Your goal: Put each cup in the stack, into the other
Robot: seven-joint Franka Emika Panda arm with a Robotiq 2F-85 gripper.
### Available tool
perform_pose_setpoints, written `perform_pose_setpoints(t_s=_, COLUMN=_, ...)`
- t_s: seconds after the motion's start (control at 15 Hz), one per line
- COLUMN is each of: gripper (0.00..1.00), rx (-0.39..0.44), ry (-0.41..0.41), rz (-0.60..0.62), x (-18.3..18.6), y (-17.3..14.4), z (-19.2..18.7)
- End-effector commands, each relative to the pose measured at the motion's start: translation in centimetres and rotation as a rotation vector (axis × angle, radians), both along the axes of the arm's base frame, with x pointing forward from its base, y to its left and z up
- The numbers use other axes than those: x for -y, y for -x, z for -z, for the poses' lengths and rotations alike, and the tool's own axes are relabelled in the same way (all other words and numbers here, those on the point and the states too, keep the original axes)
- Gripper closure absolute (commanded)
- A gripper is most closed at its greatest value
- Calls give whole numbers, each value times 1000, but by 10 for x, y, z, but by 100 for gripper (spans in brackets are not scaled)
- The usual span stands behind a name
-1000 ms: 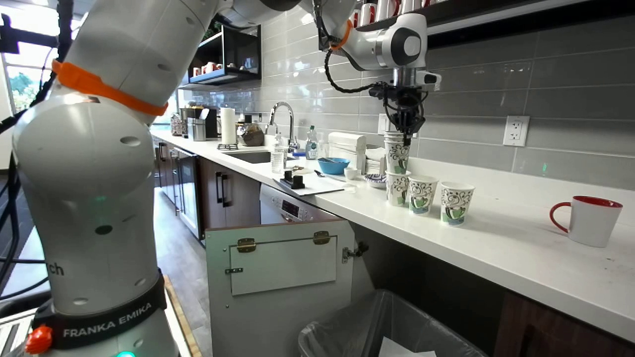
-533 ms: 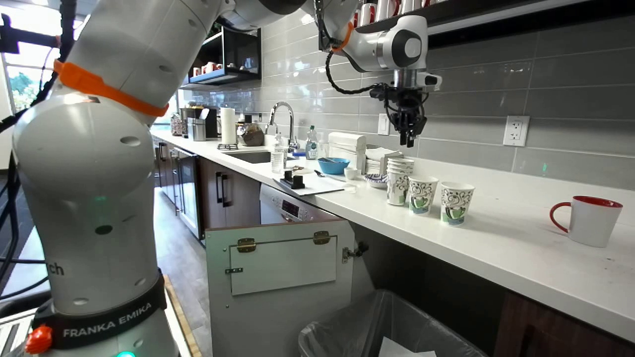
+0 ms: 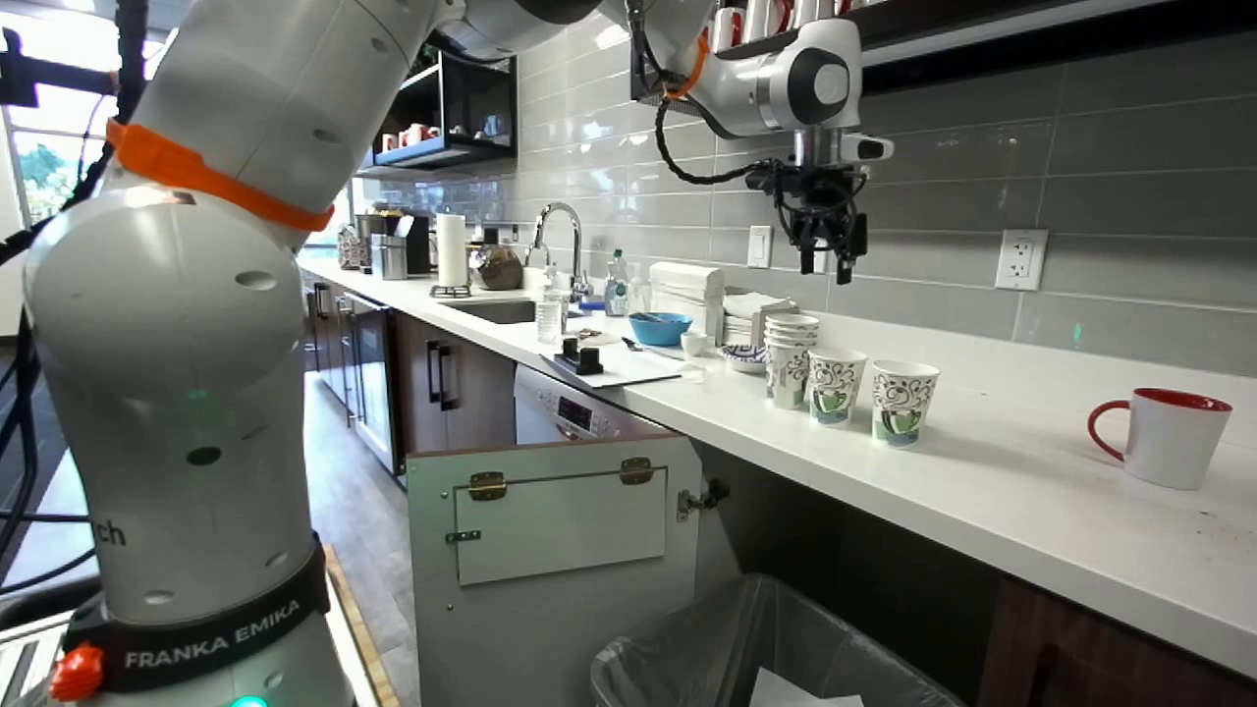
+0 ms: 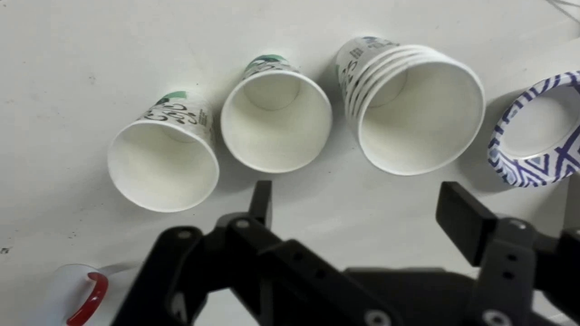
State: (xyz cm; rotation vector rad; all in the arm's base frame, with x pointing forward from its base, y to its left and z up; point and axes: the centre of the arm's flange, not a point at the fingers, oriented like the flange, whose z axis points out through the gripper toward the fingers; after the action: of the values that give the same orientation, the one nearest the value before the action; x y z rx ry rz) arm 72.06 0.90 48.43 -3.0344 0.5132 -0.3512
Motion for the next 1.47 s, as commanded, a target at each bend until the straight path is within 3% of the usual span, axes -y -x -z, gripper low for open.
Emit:
perform_pose_setpoints(t_s=0.0, gripper=0, rx=-10, ry=32, rz=73, x=31, y=11, z=9)
perform_pose_setpoints(t_s=0.47, gripper=0, rx=-83, ry=51, rz=147, x=57, y=25, z=43)
perform_pose_setpoints(t_s=1.0, gripper=0, rx=-156, ry=21, rz=178, x=51, y=32, z=82)
perform_pose_setpoints(t_s=1.4, gripper=0, rx=-144, ry=-4, rz=237, x=51, y=33, z=110)
